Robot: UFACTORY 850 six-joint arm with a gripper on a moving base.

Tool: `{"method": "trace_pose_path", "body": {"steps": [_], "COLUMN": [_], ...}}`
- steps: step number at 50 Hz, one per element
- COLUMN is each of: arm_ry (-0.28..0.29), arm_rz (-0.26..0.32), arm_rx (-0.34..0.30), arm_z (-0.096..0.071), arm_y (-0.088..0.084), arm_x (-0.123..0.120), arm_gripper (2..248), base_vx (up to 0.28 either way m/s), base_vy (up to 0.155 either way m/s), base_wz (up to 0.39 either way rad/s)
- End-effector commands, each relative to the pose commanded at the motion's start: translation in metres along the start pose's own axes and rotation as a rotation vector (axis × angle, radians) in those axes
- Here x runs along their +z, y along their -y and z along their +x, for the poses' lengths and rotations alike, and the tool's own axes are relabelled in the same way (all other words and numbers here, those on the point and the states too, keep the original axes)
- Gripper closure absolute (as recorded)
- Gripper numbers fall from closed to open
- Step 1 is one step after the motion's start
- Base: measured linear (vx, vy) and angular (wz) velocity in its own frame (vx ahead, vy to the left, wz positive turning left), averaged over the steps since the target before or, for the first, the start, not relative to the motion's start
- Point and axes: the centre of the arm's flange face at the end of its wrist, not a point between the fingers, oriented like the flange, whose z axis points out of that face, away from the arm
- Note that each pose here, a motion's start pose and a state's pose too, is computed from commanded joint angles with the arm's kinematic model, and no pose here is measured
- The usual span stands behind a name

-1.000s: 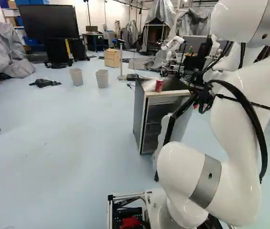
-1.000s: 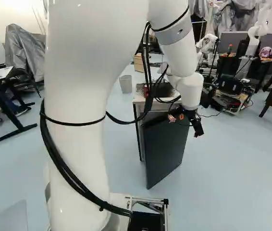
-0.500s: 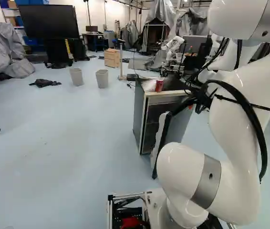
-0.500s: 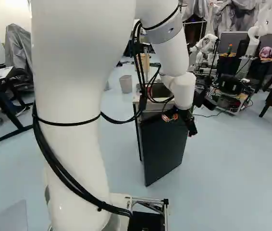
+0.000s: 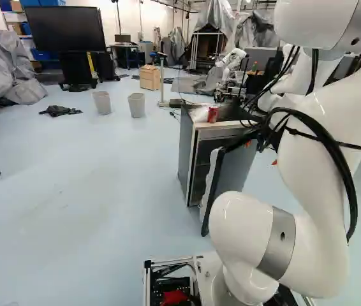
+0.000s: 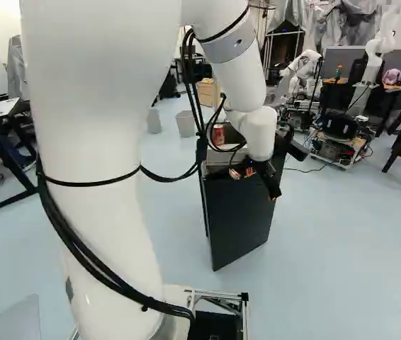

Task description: Grab a drink from the fridge

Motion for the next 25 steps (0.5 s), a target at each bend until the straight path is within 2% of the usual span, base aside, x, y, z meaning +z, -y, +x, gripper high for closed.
{"method": "trace_pose_path", "body": {"steps": [25], "arm_ry": [0.020], "arm_rz": [0.012], "arm_rx": [-0.052], "arm_z": [-0.028], "arm_y": [0.019], "arm_x": [-0.004], "arm_gripper": [3], "base_vx": [0.000], "base_vy": [0.000], "base_wz": [0.000]}}
